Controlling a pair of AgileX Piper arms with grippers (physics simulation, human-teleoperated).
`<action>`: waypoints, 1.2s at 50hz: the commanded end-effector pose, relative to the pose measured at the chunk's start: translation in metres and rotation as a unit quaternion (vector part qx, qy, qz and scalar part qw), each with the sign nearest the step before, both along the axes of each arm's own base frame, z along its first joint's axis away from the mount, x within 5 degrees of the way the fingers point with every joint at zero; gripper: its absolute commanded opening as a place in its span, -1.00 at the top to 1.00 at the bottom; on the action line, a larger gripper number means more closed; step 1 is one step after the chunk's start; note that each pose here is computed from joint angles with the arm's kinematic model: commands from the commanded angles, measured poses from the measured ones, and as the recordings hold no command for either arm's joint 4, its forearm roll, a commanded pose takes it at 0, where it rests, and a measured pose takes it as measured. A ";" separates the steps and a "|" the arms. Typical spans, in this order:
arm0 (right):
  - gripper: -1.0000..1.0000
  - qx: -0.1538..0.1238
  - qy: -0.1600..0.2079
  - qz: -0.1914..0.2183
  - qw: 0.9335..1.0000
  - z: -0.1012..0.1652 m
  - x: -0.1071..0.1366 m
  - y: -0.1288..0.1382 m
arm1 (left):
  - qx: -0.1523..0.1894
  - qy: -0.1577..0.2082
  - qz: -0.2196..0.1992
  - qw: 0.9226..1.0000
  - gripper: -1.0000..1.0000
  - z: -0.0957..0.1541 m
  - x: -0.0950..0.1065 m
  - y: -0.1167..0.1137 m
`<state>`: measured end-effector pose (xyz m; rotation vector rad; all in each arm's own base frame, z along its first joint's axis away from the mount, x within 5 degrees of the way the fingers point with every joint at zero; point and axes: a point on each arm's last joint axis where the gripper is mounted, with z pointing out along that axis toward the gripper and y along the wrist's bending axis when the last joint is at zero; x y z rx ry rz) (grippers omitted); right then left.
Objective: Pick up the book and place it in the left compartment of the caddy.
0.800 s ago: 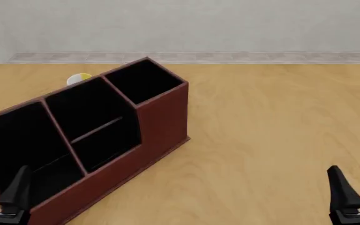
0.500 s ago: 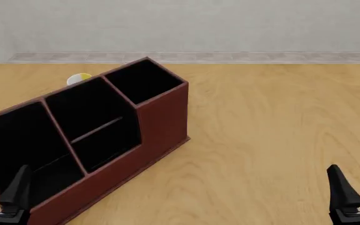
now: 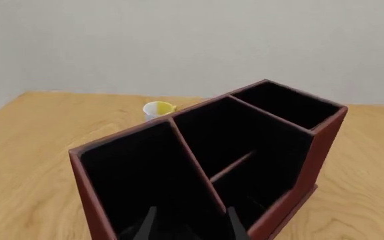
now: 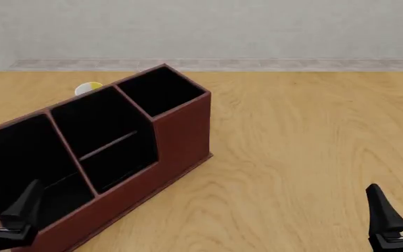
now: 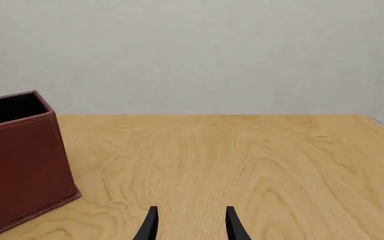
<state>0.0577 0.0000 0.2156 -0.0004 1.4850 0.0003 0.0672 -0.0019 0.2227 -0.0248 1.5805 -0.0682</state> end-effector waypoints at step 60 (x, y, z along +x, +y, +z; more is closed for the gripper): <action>-1.00 0.000 0.000 0.000 1.000 -0.001 -0.001 0.000 | -0.322 0.436 0.015 0.840 -1.00 0.095 -0.032 -0.014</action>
